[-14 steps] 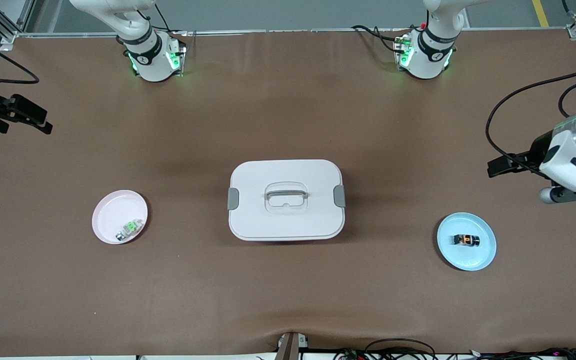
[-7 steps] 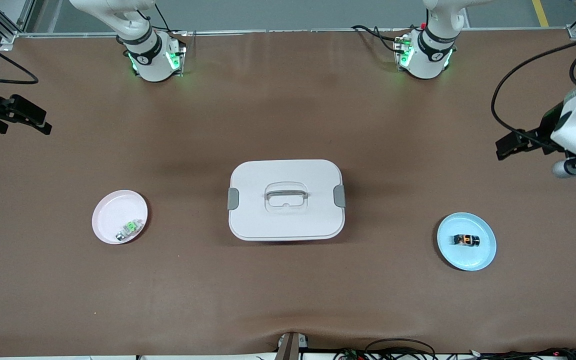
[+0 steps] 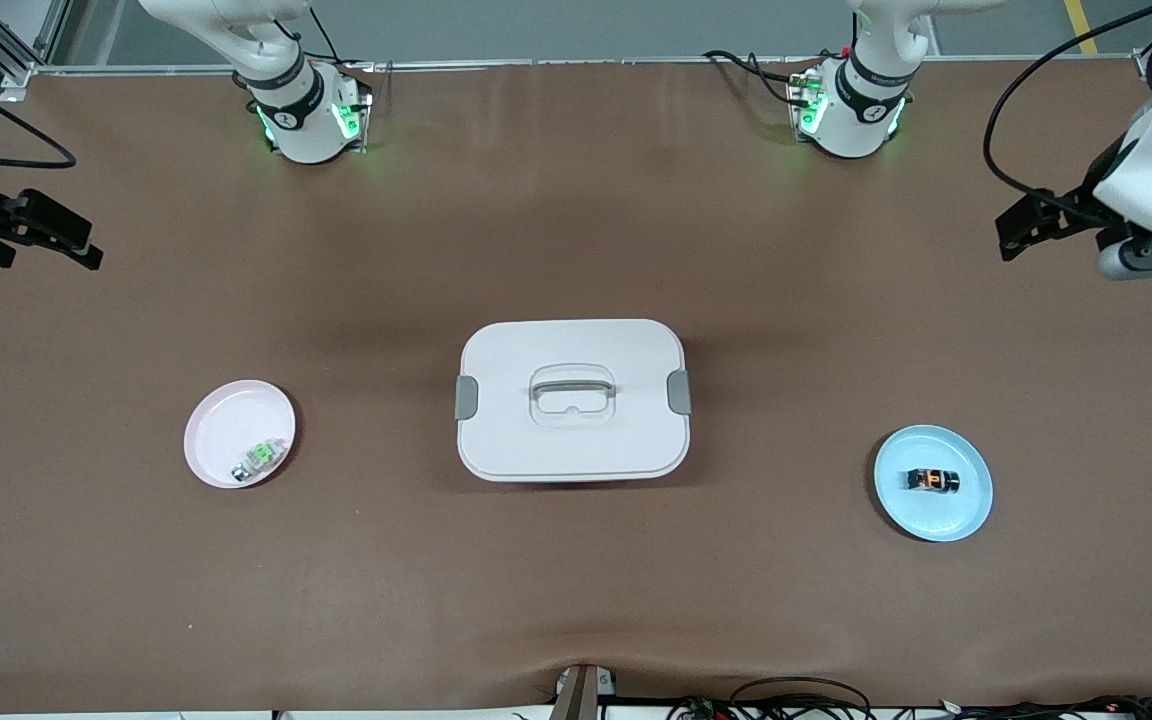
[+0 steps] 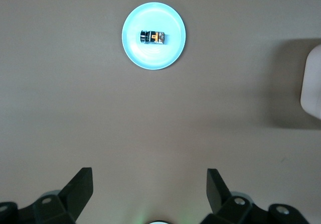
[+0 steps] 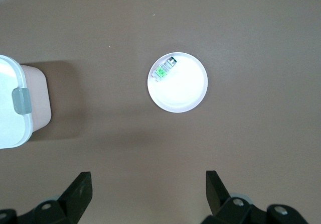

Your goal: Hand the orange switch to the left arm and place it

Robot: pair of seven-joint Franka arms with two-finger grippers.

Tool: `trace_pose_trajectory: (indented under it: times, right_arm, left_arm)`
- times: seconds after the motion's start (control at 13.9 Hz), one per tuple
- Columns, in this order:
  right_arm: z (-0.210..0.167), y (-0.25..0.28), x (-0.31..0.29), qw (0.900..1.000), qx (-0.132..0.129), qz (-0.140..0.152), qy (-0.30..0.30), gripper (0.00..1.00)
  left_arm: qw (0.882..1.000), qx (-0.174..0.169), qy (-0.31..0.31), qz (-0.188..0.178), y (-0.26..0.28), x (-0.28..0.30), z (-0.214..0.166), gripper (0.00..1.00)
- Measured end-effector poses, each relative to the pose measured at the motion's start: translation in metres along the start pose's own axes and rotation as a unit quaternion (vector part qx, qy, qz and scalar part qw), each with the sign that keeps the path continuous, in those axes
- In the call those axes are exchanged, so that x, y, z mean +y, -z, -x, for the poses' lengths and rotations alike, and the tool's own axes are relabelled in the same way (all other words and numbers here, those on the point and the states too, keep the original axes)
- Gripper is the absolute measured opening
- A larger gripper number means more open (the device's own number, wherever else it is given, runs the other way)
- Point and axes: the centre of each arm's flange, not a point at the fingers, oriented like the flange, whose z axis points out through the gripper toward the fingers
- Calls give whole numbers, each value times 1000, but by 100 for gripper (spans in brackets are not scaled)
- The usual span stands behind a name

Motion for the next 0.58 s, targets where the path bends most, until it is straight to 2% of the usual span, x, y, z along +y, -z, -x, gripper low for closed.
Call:
trace_pose_trajectory:
  times: [0.58]
  right_arm:
    - [0,0,0,1000,0,0,0,100]
  left_arm:
    - [999,13,-46,9,9,1,20,100]
